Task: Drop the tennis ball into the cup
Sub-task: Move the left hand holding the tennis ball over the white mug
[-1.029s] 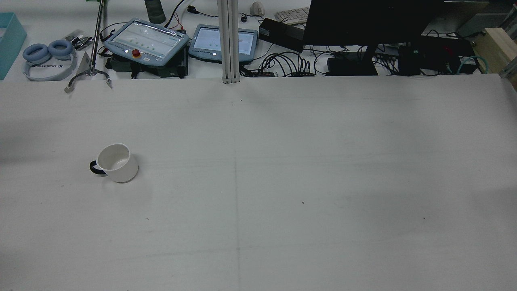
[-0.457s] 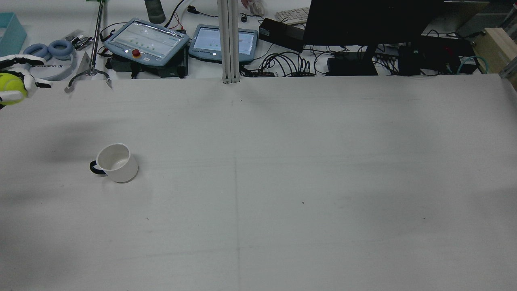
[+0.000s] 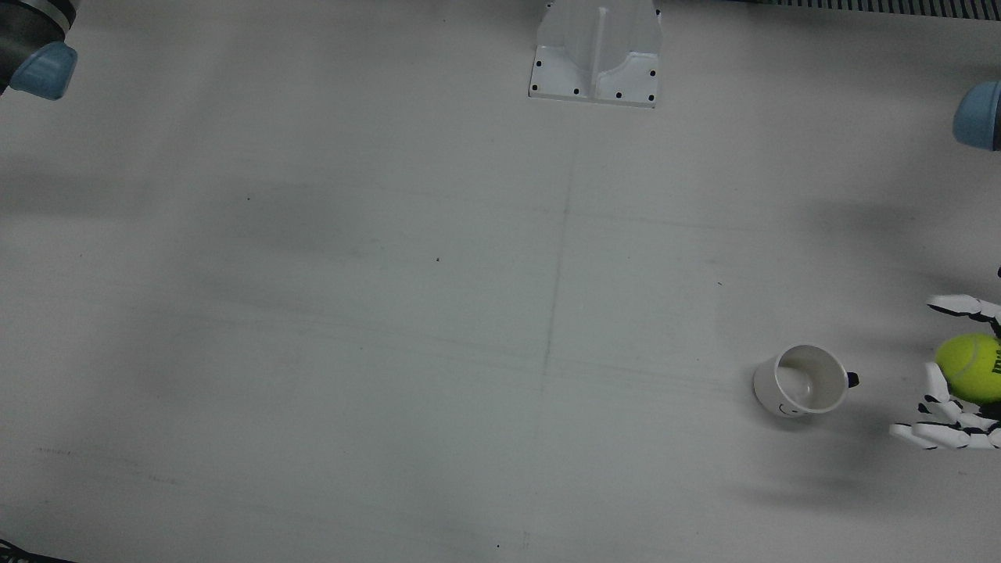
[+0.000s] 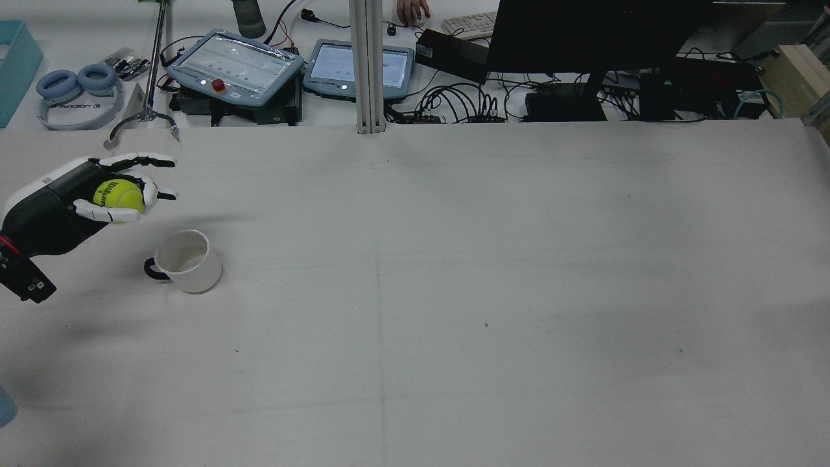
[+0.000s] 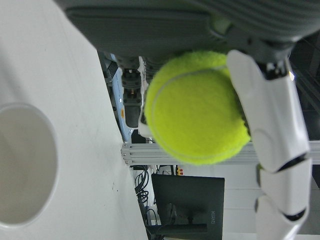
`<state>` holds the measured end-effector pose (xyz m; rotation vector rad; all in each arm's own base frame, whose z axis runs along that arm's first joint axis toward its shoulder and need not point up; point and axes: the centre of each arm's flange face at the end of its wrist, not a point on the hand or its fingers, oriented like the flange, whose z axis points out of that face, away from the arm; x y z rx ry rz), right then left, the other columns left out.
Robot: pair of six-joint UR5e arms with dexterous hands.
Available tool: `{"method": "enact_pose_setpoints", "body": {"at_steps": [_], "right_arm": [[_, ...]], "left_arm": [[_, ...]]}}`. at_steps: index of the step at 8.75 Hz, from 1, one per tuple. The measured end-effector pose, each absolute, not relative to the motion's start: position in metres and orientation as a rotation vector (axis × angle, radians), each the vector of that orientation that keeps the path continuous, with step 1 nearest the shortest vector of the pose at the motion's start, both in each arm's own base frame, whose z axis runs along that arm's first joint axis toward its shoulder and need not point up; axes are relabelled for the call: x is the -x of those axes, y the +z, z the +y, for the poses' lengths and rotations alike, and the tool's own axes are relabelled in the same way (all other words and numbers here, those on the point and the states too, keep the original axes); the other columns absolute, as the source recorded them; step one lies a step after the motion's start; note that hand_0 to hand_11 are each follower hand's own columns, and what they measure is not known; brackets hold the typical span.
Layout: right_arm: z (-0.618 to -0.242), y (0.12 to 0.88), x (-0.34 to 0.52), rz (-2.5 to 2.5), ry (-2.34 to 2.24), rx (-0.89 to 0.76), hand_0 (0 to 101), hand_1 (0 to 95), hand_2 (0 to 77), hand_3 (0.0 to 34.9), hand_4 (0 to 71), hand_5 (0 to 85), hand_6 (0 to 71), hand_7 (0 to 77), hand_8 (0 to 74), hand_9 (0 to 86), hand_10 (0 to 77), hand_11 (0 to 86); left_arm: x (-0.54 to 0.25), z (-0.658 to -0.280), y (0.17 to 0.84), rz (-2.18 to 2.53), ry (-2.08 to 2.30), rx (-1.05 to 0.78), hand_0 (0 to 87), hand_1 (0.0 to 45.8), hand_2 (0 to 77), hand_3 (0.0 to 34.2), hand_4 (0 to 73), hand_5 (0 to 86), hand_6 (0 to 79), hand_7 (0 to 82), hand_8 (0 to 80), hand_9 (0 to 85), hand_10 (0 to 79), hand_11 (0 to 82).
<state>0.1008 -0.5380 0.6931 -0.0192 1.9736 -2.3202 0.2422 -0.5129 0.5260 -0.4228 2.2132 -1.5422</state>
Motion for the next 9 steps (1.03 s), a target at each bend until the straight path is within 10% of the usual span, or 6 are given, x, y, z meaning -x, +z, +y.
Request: {"method": "enact_pose_setpoints", "body": {"at_steps": [5,9], "right_arm": [[-0.538,0.693,-0.101,1.974,-2.321,0.018,0,0.5,0.5,0.0,0.0,0.0,0.0,0.0,0.0,0.0,0.0,0.5],[-0.538,0.693,-0.1,1.974,-2.32,0.018,0,0.5,0.5,0.0,0.0,0.0,0.0,0.5,0.0,0.0,0.0,0.5]], "left_arm": [[-0.296,-0.527,0.538,2.183,-1.531,0.462,50.9,12.0,21.8,0.0,28.4,21.3,69.3,42.0,49.6,64.4,19.6,29.5],[-0.304,-0.529,0.559,2.177,-1.528,0.475,49.0,15.8,25.1,0.0,18.5,11.4,69.3,42.0,13.6,13.1,7.6,13.1]]}}
